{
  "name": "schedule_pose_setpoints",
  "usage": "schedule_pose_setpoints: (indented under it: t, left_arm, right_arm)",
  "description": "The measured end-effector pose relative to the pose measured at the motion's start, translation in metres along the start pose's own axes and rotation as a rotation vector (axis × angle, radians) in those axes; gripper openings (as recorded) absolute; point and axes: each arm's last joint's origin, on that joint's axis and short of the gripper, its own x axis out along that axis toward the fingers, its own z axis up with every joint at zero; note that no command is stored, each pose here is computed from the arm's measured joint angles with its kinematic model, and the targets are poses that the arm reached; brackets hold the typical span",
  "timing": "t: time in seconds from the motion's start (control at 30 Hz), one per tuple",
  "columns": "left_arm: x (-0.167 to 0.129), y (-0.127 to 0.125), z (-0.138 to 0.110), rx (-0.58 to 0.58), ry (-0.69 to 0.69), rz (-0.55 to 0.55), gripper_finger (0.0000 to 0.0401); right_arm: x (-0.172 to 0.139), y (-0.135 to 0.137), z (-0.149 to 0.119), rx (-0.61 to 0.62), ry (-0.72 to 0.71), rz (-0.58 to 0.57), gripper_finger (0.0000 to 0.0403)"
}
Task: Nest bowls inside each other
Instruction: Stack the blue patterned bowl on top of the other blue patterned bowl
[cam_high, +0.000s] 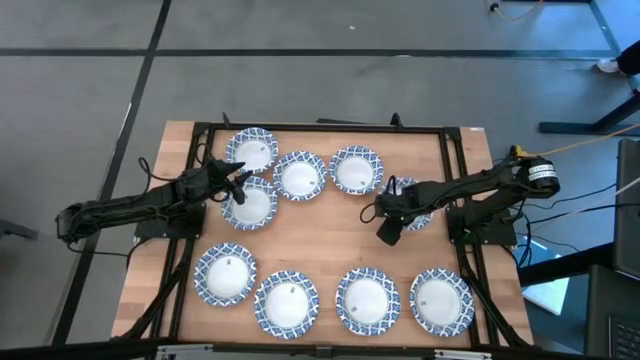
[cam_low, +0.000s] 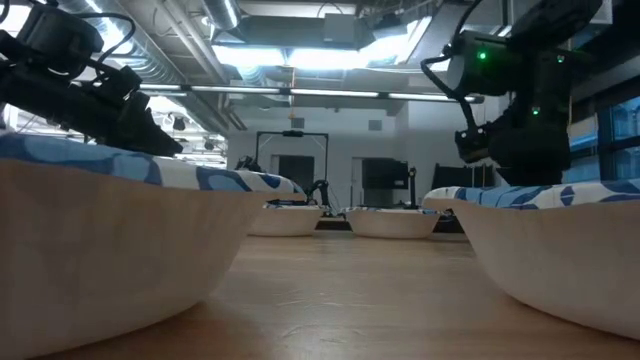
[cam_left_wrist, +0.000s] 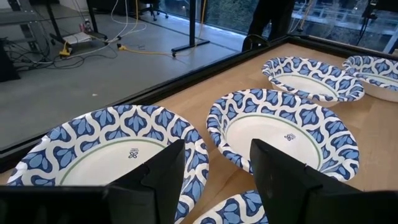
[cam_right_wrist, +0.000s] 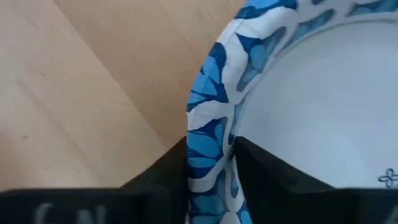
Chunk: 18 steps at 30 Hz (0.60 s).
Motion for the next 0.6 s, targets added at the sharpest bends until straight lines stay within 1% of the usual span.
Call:
schedule_pose_setpoints:
  t: [0.17,0.33,0.43,0.6]
  left_arm:
    - [0.0,0.0,0.0,0.0,0.0,0.0,0.0176]
    - [0.0,0.0,0.0,0.0,0.0,0.0,0.0176]
    - [0.0,0.0,0.0,0.0,0.0,0.0,0.0176]
    - [0.0,0.0,0.0,0.0,0.0,0.0,0.0176]
  right_arm:
    - [-0.009,0.006,0.008,-0.031,-0.031,0.021,0.0056]
    - [-0.022,0.015,0.021,-0.077,-0.08,0.053,0.0016]
    - [-0.034,0.02,0.028,-0.1,-0.102,0.067,0.0006]
    - [-0.059,0.028,0.04,-0.107,-0.111,0.072,0.0012]
